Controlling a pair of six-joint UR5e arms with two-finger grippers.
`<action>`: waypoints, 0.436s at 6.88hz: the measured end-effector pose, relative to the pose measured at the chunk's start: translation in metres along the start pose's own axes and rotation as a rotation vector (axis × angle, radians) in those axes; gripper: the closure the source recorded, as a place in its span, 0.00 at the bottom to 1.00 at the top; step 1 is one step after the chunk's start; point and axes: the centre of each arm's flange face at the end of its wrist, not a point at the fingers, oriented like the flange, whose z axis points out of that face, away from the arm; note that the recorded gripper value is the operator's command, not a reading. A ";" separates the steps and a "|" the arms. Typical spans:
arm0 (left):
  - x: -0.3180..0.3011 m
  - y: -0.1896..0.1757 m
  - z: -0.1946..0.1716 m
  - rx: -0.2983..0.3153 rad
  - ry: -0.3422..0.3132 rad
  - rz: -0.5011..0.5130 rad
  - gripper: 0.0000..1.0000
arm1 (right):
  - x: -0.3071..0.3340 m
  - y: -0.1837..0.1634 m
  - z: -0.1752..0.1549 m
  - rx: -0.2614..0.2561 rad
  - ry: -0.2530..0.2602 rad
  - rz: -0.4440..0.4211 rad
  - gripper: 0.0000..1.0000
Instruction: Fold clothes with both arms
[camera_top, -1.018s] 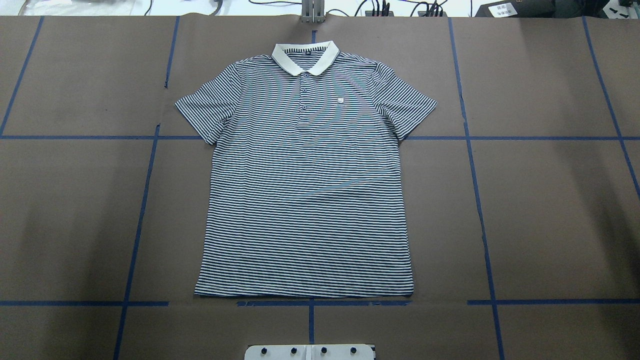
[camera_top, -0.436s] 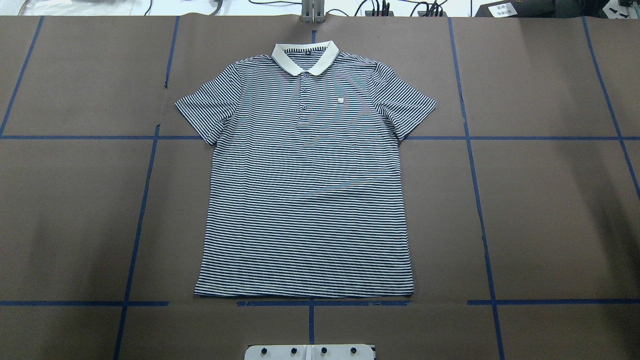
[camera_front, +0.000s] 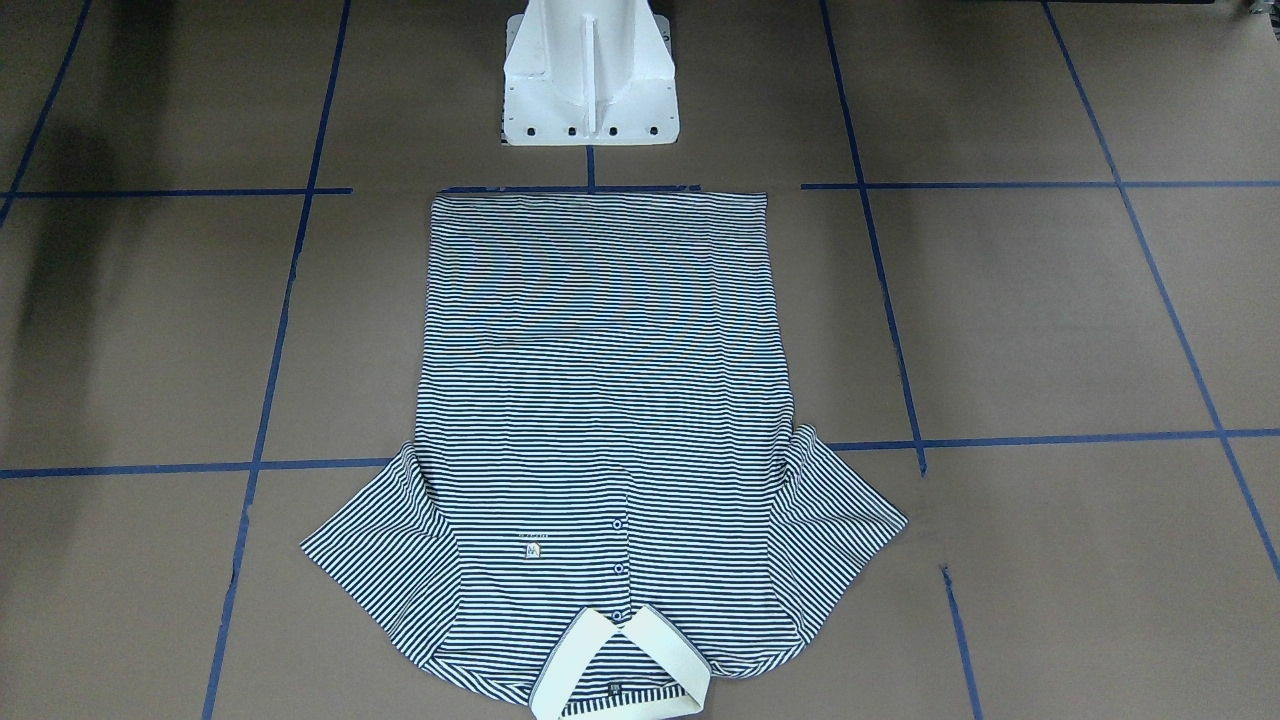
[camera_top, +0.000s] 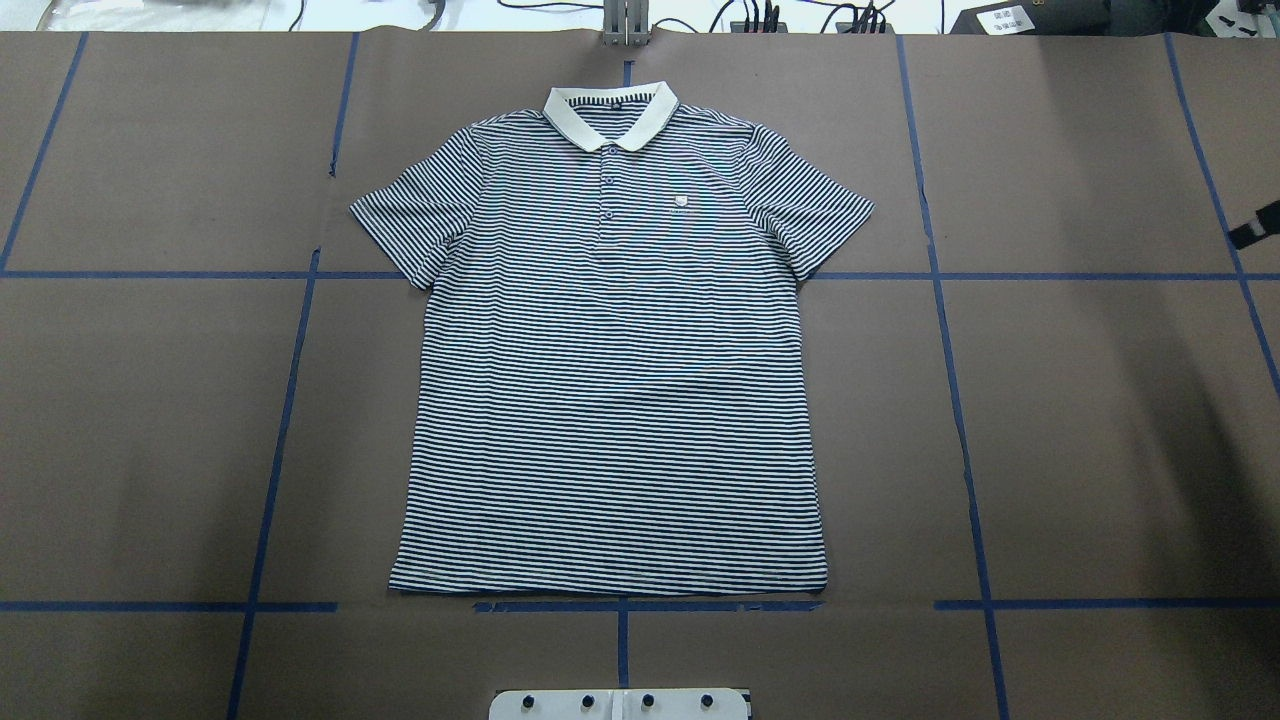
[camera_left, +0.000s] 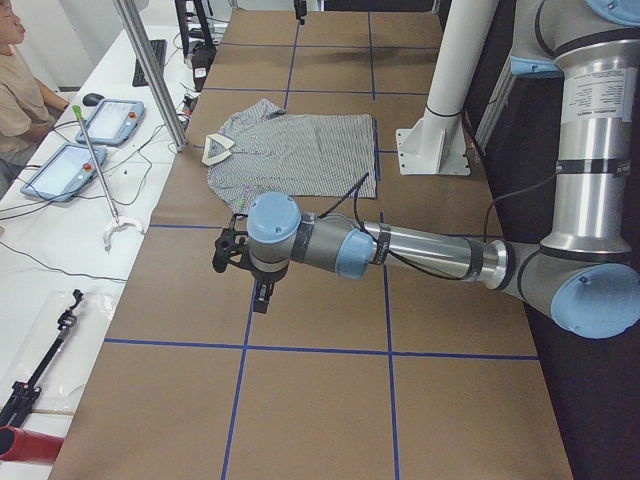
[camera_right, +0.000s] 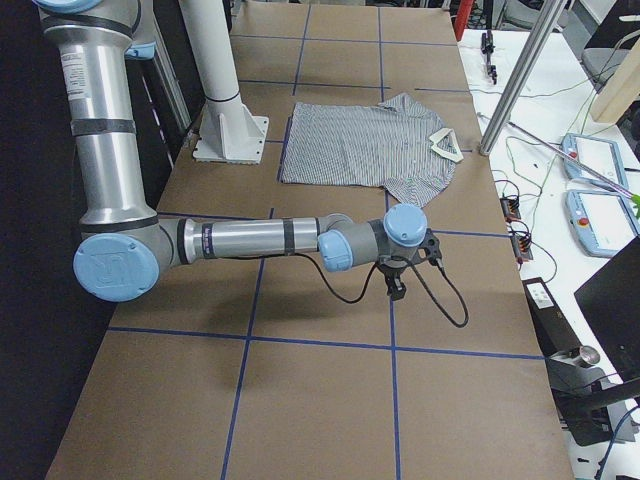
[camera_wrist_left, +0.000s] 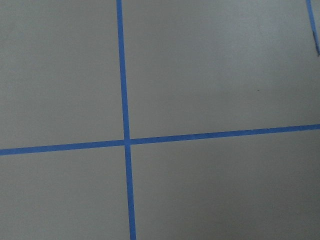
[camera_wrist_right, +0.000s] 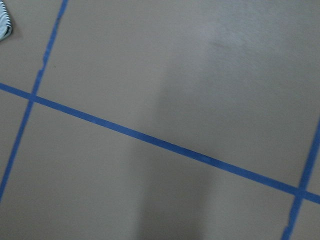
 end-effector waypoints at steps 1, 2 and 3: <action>0.011 0.005 -0.009 0.022 0.009 0.031 0.00 | -0.054 -0.048 0.005 0.009 -0.021 0.012 0.00; 0.018 0.011 -0.014 0.044 0.025 0.061 0.00 | -0.112 -0.090 0.013 0.019 -0.018 0.042 0.01; 0.024 0.017 -0.016 0.060 0.067 0.091 0.00 | -0.175 -0.125 0.029 0.040 0.018 0.081 0.04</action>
